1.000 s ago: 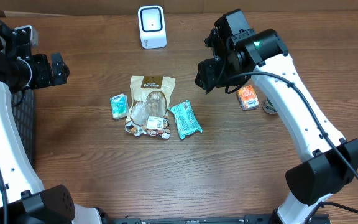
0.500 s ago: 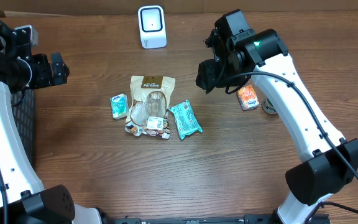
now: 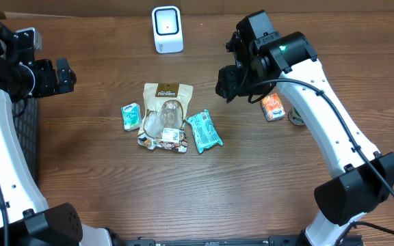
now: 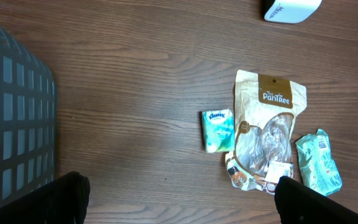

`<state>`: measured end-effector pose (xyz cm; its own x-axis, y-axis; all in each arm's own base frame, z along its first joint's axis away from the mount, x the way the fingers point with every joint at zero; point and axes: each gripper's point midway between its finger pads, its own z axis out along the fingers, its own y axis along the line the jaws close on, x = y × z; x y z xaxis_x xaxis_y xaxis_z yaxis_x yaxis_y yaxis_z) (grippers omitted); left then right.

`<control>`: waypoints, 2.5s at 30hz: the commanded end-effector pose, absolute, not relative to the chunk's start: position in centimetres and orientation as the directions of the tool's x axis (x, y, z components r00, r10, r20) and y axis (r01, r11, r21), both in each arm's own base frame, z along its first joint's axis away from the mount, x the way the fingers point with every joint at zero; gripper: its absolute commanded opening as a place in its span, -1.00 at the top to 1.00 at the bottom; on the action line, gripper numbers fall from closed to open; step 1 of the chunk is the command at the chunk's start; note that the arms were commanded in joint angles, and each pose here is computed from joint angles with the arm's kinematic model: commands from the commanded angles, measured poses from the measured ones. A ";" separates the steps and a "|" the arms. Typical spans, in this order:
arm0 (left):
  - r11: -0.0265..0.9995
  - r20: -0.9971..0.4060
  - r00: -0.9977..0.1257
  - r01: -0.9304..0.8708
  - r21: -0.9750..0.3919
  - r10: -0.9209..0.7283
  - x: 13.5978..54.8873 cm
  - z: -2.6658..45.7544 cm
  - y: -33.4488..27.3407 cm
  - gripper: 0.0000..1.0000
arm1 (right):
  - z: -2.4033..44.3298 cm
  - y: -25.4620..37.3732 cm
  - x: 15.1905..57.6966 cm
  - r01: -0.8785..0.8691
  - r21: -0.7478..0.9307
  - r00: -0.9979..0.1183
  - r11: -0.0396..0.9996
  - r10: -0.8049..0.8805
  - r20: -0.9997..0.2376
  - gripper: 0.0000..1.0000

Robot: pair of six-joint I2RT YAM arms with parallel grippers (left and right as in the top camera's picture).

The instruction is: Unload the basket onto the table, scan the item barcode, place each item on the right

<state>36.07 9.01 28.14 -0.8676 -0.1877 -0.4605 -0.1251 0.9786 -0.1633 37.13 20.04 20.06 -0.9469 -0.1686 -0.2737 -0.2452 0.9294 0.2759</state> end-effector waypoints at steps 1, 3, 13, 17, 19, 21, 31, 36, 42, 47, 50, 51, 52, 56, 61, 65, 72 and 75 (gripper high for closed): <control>0.982 -0.469 -0.868 -0.102 -0.159 -0.166 36.3 28.3 8.7 -0.99 | 21.7 19.8 37.5 -0.259 0.270 -0.932 0.927 -0.166 -0.322 -0.19; 0.982 -0.469 -0.868 -0.102 -0.159 -0.166 36.3 28.3 8.7 -0.99 | 21.7 19.8 37.5 -0.259 0.270 -0.932 0.927 -0.166 -0.322 -0.19; 0.982 -0.469 -0.868 -0.102 -0.159 -0.166 36.3 28.3 8.7 -0.99 | 21.7 19.8 37.4 -0.258 0.271 -0.932 0.927 -0.166 -0.321 -0.19; 0.982 -0.469 -0.868 -0.102 -0.159 -0.166 36.3 28.3 8.7 -0.99 | 21.6 19.8 37.4 -0.257 0.270 -0.934 0.928 -0.167 -0.317 -0.19; 0.982 -0.469 -0.868 -0.102 -0.159 -0.166 36.3 28.3 8.7 -0.99 | 21.6 19.8 37.3 -0.257 0.269 -0.934 0.928 -0.167 -0.315 -0.19; 0.982 -0.469 -0.868 -0.102 -0.159 -0.166 36.3 28.3 8.7 -0.99 | 21.6 19.8 37.3 -0.257 0.269 -0.935 0.928 -0.167 -0.314 -0.19; 0.982 -0.469 -0.868 -0.102 -0.159 -0.166 36.3 28.3 8.7 -0.99 | 21.5 19.7 37.2 -0.255 0.269 -0.936 0.929 -0.168 -0.310 -0.19; 0.982 -0.469 -0.868 -0.102 -0.159 -0.166 36.3 28.3 8.7 -0.99 | 21.5 19.7 37.1 -0.255 0.268 -0.937 0.929 -0.168 -0.308 -0.19; 0.982 -0.469 -0.868 -0.102 -0.159 -0.166 36.3 28.3 8.7 -0.98 | 21.5 19.7 37.1 -0.254 0.268 -0.937 0.929 -0.168 -0.305 -0.19; 0.982 -0.469 -0.868 -0.102 -0.159 -0.166 36.3 28.3 8.7 -0.99 | 21.5 19.7 37.1 -0.254 0.268 -0.937 0.929 -0.168 -0.306 -0.19; 0.982 -0.469 -0.868 -0.102 -0.159 -0.166 36.3 28.3 8.7 -0.99 | 21.6 19.8 37.2 -0.256 0.270 -0.936 0.928 -0.168 -0.310 -0.19; 0.982 -0.469 -0.868 -0.102 -0.159 -0.166 36.3 28.3 8.7 -0.99 | 21.6 19.8 37.2 -0.252 0.271 -0.937 0.929 -0.164 -0.309 -0.19; 0.982 -0.469 -0.868 -0.102 -0.159 -0.166 36.3 28.3 8.7 -0.99 | 21.6 19.9 37.2 -0.250 0.275 -0.937 0.928 -0.161 -0.310 -0.19; 0.982 -0.469 -0.868 -0.102 -0.159 -0.166 36.3 28.3 8.7 -0.99 | 20.5 20.4 37.5 -0.225 0.295 -0.950 0.929 -0.142 -0.279 -0.19; 0.982 -0.469 -0.868 -0.102 -0.159 -0.166 36.3 28.3 8.7 -0.99 | 16.7 21.8 37.8 -0.219 0.316 -0.968 0.923 -0.166 -0.186 -0.21; 0.982 -0.469 -0.868 -0.102 -0.159 -0.166 36.3 28.3 8.7 -0.99 | 13.3 21.8 37.5 -0.193 0.296 -0.981 0.935 -0.175 -0.088 -0.20; 0.982 -0.469 -0.868 -0.102 -0.159 -0.166 36.3 28.3 8.7 -0.99 | 8.7 20.7 34.9 -0.205 0.272 -0.971 0.940 -0.231 0.065 -0.31; 0.982 -0.469 -0.868 -0.102 -0.159 -0.166 36.3 28.3 8.7 -0.99 | 7.2 20.7 33.7 -0.215 0.292 -0.962 0.932 -0.254 0.101 -0.35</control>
